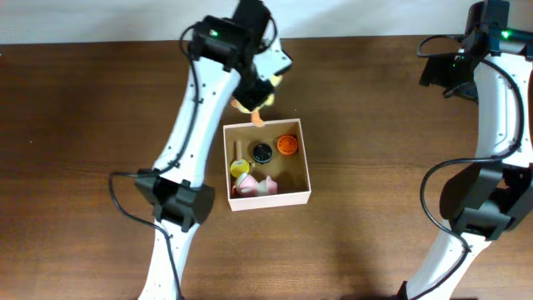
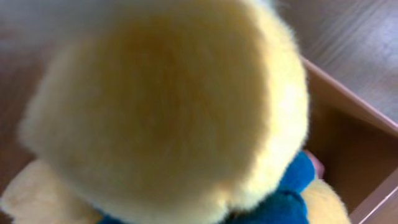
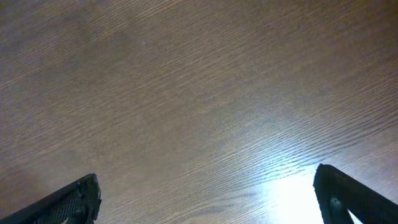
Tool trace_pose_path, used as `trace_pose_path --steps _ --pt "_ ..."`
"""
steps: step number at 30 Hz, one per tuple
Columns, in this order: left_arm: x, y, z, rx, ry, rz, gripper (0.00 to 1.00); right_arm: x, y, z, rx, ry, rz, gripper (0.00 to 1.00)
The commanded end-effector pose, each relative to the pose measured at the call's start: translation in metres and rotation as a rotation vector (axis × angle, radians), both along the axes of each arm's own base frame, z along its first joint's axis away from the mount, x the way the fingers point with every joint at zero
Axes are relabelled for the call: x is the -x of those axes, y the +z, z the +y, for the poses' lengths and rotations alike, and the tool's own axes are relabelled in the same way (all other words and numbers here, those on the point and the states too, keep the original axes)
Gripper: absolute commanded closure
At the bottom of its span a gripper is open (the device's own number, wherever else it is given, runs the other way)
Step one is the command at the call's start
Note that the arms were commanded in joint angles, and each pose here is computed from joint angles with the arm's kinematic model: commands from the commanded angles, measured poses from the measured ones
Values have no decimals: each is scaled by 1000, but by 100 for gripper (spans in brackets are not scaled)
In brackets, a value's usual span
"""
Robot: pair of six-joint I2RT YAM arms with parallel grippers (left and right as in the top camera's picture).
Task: Pack container
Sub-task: 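Lift the plush duck and carry it over the box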
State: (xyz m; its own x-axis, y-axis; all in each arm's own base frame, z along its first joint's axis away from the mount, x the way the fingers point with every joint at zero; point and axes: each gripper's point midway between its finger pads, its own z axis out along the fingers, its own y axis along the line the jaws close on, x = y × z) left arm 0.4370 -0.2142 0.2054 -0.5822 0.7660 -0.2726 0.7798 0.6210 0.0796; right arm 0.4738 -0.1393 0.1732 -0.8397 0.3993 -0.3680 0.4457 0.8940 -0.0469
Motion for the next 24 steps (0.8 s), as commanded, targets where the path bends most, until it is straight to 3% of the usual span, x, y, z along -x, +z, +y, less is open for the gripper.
trace_pose_path --steps 1,8,13,19,24 --pt "2 19 3 14 -25 -43 93 1 6 0 0 -11 -14 1" --pt "13 -14 6 -22 -27 75 93 1 6 0 0 -11 -14 1" --pt "31 -35 -8 36 -52 197 93 1 6 0 0 -11 -14 1" --pt "44 -37 -29 29 -112 205 93 1 6 0 0 -11 -14 1" --pt "51 -52 -25 -52 -160 225 93 1 6 0 0 -11 -14 1"
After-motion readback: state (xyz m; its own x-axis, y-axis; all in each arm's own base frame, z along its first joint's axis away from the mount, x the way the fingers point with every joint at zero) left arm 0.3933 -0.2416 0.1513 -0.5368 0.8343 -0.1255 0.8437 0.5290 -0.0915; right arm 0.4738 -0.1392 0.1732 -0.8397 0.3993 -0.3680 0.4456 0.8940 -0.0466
